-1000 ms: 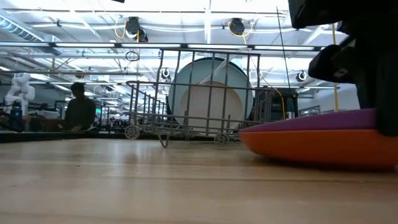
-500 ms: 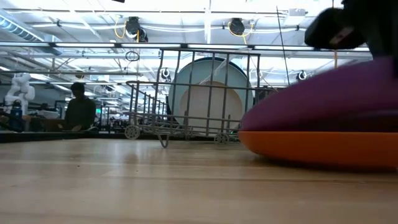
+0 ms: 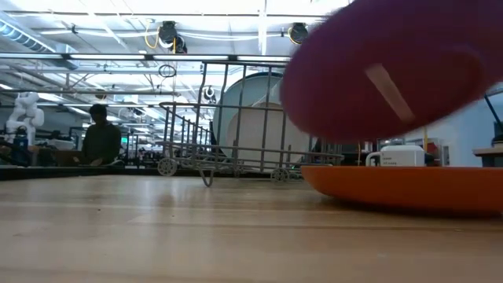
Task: Sort dishes
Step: Put the purple plate into the dish rack
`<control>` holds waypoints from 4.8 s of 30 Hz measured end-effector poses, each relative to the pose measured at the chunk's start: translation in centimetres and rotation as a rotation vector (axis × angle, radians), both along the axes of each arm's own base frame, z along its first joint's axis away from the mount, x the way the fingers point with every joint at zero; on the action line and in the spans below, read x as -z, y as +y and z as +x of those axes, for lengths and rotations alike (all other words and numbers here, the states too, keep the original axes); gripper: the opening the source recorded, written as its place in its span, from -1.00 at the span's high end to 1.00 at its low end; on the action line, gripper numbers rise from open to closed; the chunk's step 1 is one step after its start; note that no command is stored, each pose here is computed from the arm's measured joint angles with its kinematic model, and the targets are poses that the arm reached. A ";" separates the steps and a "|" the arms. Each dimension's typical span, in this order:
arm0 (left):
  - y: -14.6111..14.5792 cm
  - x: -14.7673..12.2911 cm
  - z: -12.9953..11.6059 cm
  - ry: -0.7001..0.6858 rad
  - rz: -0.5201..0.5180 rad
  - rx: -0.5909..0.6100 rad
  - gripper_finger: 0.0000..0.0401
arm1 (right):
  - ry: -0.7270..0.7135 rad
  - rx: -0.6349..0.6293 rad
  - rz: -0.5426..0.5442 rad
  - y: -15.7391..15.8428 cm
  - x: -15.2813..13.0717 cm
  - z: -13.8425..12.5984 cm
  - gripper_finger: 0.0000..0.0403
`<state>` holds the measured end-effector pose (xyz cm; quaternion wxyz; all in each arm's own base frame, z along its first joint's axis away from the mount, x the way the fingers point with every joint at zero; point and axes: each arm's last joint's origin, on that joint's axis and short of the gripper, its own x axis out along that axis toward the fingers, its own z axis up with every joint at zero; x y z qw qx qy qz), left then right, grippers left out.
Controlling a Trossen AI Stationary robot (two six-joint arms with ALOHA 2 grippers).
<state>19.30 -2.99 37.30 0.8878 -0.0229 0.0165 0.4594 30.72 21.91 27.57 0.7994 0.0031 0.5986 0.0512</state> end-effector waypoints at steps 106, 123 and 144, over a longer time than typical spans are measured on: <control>14.3 -4.6 10.6 0.483 0.199 0.402 0.91 | -0.350 0.365 -1.167 -15.3 -2.0 5.6 -0.04; 17.5 -0.7 10.4 0.723 0.041 0.448 0.91 | -0.628 0.392 -1.116 -13.3 -12.4 -3.5 0.01; 19.1 5.1 15.1 0.776 -0.069 0.579 0.91 | -0.866 0.498 -1.082 -12.8 -17.5 -11.9 0.01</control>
